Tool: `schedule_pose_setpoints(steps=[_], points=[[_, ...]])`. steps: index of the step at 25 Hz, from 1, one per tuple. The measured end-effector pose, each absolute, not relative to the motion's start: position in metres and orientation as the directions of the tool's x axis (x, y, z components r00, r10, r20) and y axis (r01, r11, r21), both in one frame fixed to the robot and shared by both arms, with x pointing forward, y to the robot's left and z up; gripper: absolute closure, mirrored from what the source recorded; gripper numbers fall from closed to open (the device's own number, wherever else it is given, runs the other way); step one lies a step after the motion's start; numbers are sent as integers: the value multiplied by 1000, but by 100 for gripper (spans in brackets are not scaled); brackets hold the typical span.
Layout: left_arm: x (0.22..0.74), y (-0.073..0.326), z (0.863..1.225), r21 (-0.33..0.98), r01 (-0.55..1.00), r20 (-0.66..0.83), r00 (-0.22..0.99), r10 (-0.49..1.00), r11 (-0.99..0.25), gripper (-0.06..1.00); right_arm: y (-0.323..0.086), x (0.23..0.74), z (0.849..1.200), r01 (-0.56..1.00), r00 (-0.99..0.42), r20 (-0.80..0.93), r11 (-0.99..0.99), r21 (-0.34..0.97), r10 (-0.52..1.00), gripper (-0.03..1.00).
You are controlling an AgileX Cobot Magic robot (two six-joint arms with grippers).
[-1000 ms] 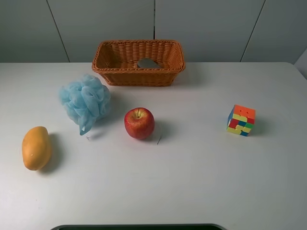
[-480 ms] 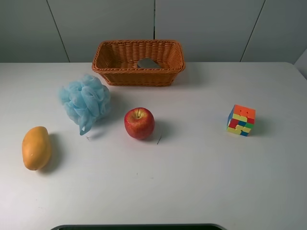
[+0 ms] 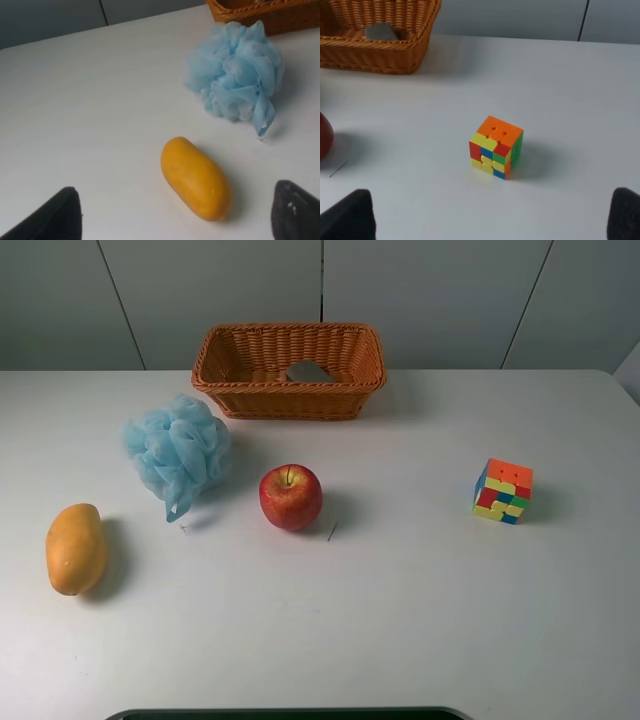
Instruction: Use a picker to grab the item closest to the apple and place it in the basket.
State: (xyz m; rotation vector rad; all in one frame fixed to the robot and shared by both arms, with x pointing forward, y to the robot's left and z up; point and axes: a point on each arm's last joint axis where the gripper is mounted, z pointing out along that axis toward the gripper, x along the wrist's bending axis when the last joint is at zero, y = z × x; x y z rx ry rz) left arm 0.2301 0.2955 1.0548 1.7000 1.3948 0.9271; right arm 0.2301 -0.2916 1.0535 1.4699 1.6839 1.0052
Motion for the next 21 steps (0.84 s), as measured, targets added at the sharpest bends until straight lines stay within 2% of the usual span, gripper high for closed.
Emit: schedule_pose_setpoints(steps=[21], points=[[230, 295, 1055, 881, 453, 78, 149, 986, -138, 22, -292, 230, 1053, 468, -134, -2, 65, 881, 991, 27]])
